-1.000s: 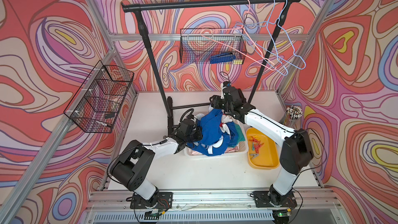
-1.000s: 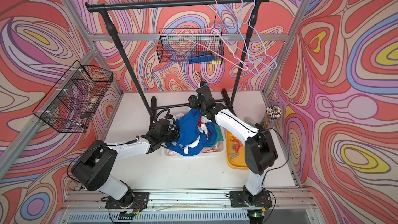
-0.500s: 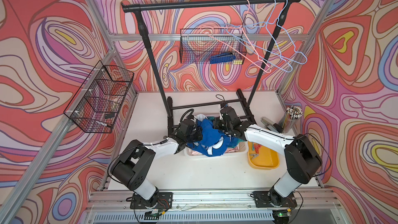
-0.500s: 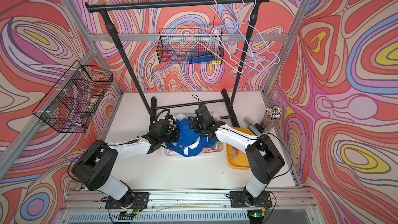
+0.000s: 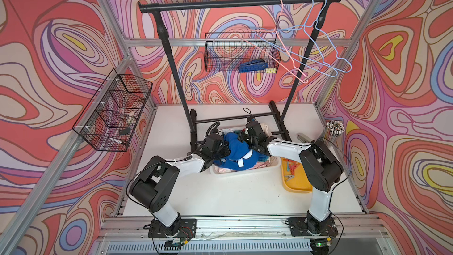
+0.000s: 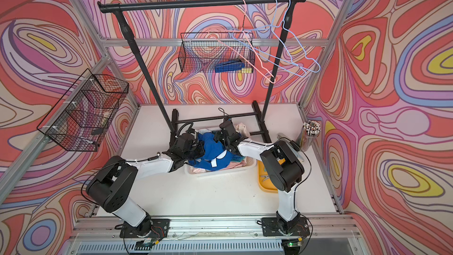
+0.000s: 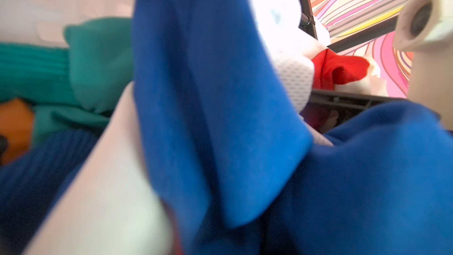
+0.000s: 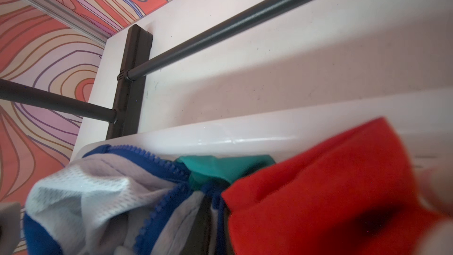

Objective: Remove the clothespins securing jackets to the hanger
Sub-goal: Adjust the jacket in the basket.

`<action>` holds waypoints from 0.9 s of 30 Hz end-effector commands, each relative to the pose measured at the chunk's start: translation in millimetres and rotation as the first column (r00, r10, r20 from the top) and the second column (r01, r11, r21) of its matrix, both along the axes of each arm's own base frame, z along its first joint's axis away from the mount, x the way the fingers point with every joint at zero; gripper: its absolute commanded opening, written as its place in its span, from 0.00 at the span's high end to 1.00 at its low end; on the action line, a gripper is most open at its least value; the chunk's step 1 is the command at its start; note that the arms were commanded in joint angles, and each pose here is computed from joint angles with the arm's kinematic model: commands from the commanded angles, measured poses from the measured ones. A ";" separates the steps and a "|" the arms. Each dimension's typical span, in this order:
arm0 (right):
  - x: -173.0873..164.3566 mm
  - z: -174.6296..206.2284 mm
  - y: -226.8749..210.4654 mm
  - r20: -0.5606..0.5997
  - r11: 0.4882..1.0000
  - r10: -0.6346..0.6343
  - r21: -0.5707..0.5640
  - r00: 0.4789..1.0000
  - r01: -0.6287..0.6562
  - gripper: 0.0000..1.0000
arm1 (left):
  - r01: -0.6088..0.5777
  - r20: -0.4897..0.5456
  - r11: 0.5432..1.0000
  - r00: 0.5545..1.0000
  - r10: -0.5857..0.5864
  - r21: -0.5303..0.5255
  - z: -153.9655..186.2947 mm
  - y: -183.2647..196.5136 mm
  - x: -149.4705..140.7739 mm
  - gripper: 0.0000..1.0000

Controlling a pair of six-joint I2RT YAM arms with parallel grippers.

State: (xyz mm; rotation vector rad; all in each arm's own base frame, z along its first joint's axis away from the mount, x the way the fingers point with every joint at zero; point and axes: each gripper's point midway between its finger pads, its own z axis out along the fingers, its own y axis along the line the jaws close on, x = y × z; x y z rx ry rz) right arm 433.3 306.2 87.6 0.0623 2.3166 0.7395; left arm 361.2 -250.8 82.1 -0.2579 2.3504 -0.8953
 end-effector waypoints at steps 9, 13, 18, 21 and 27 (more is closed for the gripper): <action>-82.0 -121.8 -54.6 -0.340 0.971 -0.062 -0.238 0.938 -0.022 0.88 | -0.048 -0.257 0.968 0.960 0.113 0.247 -30.5 61.7 -67.2 0.59; -80.1 -120.0 -51.7 -0.336 0.974 -0.055 -0.226 0.940 -0.024 0.88 | -0.074 -0.185 0.965 0.975 0.123 0.250 4.0 69.2 -65.7 0.52; -74.9 -114.1 -45.7 -0.328 0.976 -0.038 -0.215 0.944 -0.035 0.88 | -0.008 -0.096 0.962 0.995 0.036 0.273 47.1 68.7 -74.9 0.46; -67.0 -94.6 -43.7 -0.290 0.976 -0.030 -0.214 0.956 -0.034 0.85 | 0.014 -0.048 0.965 0.999 -0.001 0.263 70.4 69.1 -81.4 0.42; -53.5 -44.0 -40.7 -0.216 0.977 -0.030 -0.213 0.976 -0.017 0.79 | -0.022 0.079 0.967 0.997 0.001 0.254 118.0 76.8 -78.5 0.38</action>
